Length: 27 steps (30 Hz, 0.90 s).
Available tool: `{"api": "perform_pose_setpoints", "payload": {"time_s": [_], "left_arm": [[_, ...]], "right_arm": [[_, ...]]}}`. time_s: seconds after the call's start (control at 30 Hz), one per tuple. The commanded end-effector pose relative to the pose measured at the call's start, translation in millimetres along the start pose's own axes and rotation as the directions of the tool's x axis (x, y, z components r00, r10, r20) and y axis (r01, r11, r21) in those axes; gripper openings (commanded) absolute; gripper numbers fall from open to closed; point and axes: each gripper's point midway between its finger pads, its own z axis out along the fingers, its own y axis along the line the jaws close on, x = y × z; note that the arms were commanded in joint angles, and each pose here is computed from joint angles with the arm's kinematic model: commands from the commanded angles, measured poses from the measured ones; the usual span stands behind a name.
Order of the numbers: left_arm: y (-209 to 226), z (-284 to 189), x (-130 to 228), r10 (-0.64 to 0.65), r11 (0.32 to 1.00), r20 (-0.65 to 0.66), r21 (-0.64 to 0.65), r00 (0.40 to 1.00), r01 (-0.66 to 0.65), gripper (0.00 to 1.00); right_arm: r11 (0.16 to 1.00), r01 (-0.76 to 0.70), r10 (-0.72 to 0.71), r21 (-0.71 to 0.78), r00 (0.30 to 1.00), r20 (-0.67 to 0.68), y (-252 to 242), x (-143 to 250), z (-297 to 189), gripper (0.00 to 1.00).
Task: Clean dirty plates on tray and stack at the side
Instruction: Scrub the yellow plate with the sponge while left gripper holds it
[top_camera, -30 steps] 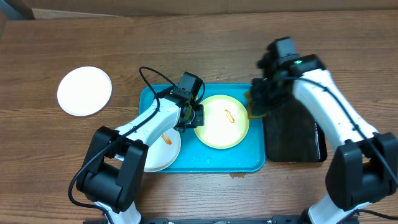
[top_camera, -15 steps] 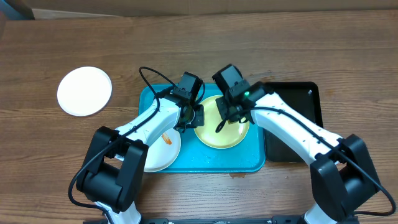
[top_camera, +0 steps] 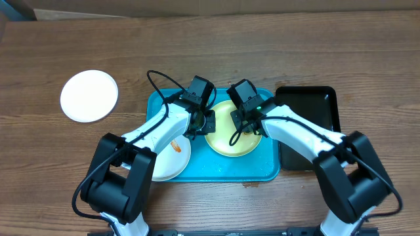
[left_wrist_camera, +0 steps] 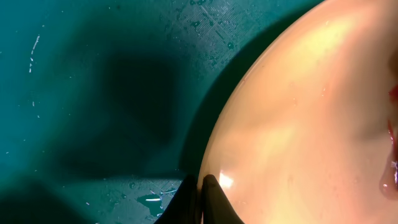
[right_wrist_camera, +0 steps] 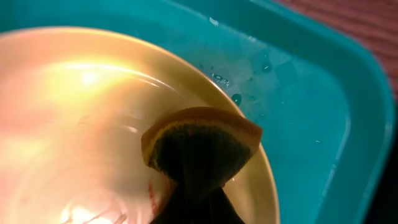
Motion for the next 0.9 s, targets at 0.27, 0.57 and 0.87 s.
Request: {"api": "perform_pose_setpoints", "payload": {"time_s": [0.27, 0.57, 0.87], "left_arm": [[-0.3, 4.7, 2.5, 0.011, 1.0, -0.017, 0.001, 1.0, -0.011, 0.05], [-1.3, 4.7, 2.1, 0.011, 1.0, -0.016, 0.007, 1.0, -0.011, 0.05], [-1.3, 4.7, 2.2, 0.011, 1.0, -0.017, 0.006, 1.0, -0.011, 0.05]], "right_arm": [[0.954, 0.117, -0.169, -0.275, 0.97, -0.174, 38.6, 44.2, 13.1, 0.04], [0.877, 0.114, -0.225, -0.467, 0.956, -0.189, 69.8, 47.5, -9.6, 0.04], [0.772, 0.056, -0.155, -0.634, 0.983, -0.102, 93.0, 3.9, -40.2, 0.04]]}}
